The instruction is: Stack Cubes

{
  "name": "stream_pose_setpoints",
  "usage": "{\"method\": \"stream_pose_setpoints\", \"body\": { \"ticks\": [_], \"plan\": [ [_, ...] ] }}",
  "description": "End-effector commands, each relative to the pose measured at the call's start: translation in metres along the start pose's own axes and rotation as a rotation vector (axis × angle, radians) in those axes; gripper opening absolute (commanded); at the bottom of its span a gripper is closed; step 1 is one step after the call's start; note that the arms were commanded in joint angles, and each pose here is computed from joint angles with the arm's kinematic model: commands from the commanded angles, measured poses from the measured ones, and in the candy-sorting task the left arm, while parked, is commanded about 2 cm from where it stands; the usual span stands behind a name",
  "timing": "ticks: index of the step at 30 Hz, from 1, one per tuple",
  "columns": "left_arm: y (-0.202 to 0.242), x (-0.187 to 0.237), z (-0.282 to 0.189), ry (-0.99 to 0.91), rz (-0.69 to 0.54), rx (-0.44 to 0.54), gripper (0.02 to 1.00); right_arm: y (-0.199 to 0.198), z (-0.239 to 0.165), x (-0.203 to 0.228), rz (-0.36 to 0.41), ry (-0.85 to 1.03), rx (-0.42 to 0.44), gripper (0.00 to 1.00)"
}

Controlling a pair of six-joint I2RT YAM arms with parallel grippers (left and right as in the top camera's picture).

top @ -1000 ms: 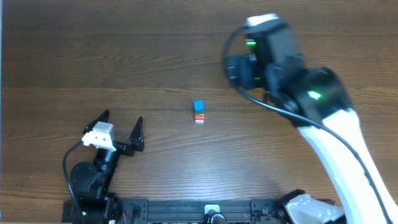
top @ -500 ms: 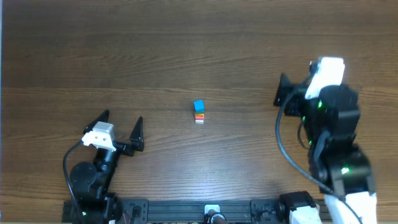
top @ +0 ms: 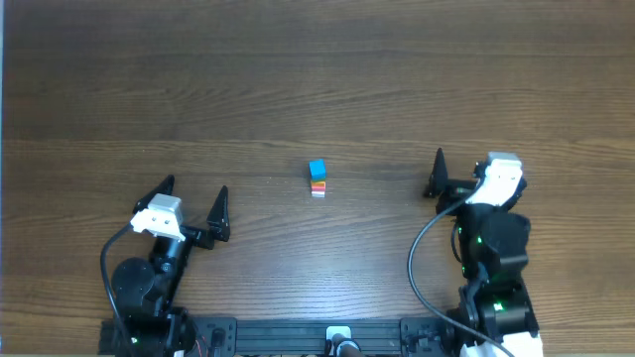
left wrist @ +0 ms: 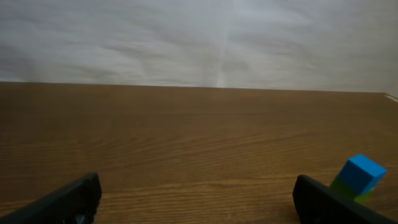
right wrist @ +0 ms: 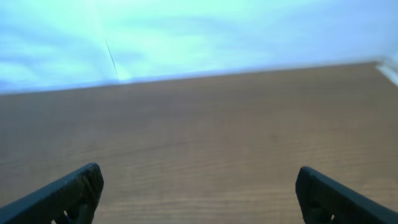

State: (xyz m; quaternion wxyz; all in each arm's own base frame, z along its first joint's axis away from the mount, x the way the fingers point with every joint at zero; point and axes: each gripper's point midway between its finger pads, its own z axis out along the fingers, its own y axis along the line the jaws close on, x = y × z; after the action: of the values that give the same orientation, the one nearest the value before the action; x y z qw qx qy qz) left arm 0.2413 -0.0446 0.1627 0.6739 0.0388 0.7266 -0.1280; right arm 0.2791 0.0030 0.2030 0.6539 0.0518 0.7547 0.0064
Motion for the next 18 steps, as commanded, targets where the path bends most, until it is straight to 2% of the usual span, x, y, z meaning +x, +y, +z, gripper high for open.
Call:
{"method": "stream_pose_setpoints", "body": {
  "ticks": [1, 11, 18],
  "plan": [
    [0.0, 0.001, 0.0, -0.003, 0.019, 0.005, 1.0, -0.007, -0.015, -0.014, -0.041, -0.133, 0.016, 0.993],
    [0.0, 0.001, 0.0, -0.003, 0.019, 0.005, 1.0, -0.007, -0.023, 0.009, -0.032, -0.189, -0.008, 0.991],
    [0.0, 0.001, 0.0, -0.003, 0.019, 0.005, 1.0, -0.006, -0.03, 0.006, -0.024, -0.244, -0.027, 0.993]
  ]
}}
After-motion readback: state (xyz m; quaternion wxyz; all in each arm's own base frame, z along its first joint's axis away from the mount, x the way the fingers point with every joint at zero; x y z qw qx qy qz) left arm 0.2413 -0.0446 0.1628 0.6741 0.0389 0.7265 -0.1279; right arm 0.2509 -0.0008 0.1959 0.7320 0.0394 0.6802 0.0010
